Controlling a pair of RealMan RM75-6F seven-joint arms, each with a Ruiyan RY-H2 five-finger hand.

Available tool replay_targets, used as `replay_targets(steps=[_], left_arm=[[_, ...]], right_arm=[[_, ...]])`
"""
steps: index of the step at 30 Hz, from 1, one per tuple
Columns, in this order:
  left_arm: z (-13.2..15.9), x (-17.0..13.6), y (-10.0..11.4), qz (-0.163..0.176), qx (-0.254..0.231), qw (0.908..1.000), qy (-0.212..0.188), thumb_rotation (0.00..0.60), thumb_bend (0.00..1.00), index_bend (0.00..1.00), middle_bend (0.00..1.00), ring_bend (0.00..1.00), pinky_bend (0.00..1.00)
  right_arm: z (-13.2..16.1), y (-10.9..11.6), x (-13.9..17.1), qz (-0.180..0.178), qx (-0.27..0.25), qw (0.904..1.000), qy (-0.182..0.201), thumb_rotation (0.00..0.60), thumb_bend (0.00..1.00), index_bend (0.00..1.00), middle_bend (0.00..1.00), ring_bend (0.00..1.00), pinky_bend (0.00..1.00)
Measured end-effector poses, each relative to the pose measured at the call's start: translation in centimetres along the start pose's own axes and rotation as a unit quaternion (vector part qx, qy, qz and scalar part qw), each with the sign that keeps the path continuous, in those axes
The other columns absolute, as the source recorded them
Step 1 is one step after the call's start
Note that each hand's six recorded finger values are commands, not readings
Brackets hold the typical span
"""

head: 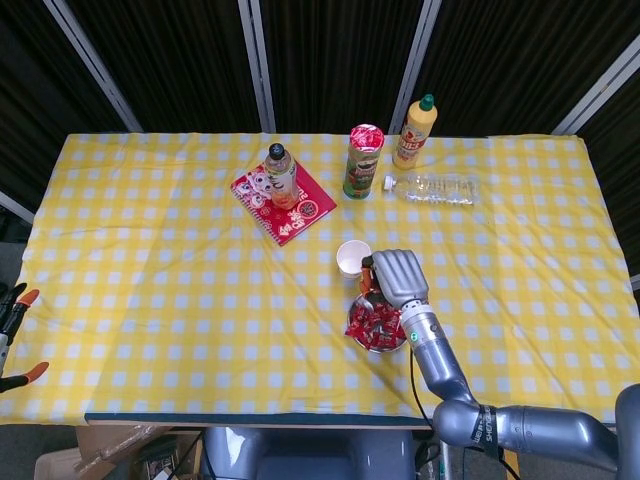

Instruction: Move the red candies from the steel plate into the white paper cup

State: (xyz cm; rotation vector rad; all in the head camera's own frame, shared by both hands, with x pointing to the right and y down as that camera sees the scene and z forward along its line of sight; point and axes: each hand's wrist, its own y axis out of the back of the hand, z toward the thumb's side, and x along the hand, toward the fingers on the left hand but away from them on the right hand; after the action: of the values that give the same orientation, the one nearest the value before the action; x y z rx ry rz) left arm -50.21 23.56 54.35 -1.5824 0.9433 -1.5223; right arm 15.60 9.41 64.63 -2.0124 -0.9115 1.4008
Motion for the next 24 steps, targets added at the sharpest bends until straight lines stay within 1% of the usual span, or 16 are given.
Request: replay_targets(steps=[16,18,21,23,24], left_arm=[[-0.2,0.4,-0.4,-0.019,-0.002,0.9998,0.007,0.6,0.01,0.0,0.0,0.0,0.0],[-0.1,0.5,-0.4,-0.021,-0.003,0.9997,0.007,0.6,0.01,0.0,0.0,0.0,0.0],[0.0,0.5,-0.4,-0.023,-0.004,0.9997,0.007,0.6,0.01,0.0,0.0,0.0,0.0],[0.0,0.6,-0.4,-0.025,-0.004,0.9997,0.008,0.6,0.01,0.0,0.0,0.0,0.0],[0.0,0.6,-0.4,-0.025,-0.005,0.9996,0.008,0.6,0.01,0.0,0.0,0.0,0.0]], right_arm=[[1.8,0.2,-6.5,0.001,-0.01,0.9999,-0.01,0.6,0.56,0.76,0.82,0.87,0.98],[1.9,0.2,-7.0,0.001,-0.013,0.9999,-0.011,0.6,0.56,0.72,0.82,0.87,0.98],[1.8,0.0,-7.5,0.002,-0.014,0.9998,-0.015,0.6,0.55,0.6,0.82,0.87,0.98],[1.6,-0.2,-7.8,0.005,-0.016,0.9997,-0.018,0.6,0.51,0.52,0.82,0.87,0.98],[1.6,-0.4,-7.9,0.006,-0.016,0.9997,-0.019,0.6,0.49,0.5,0.82,0.87,0.98]])
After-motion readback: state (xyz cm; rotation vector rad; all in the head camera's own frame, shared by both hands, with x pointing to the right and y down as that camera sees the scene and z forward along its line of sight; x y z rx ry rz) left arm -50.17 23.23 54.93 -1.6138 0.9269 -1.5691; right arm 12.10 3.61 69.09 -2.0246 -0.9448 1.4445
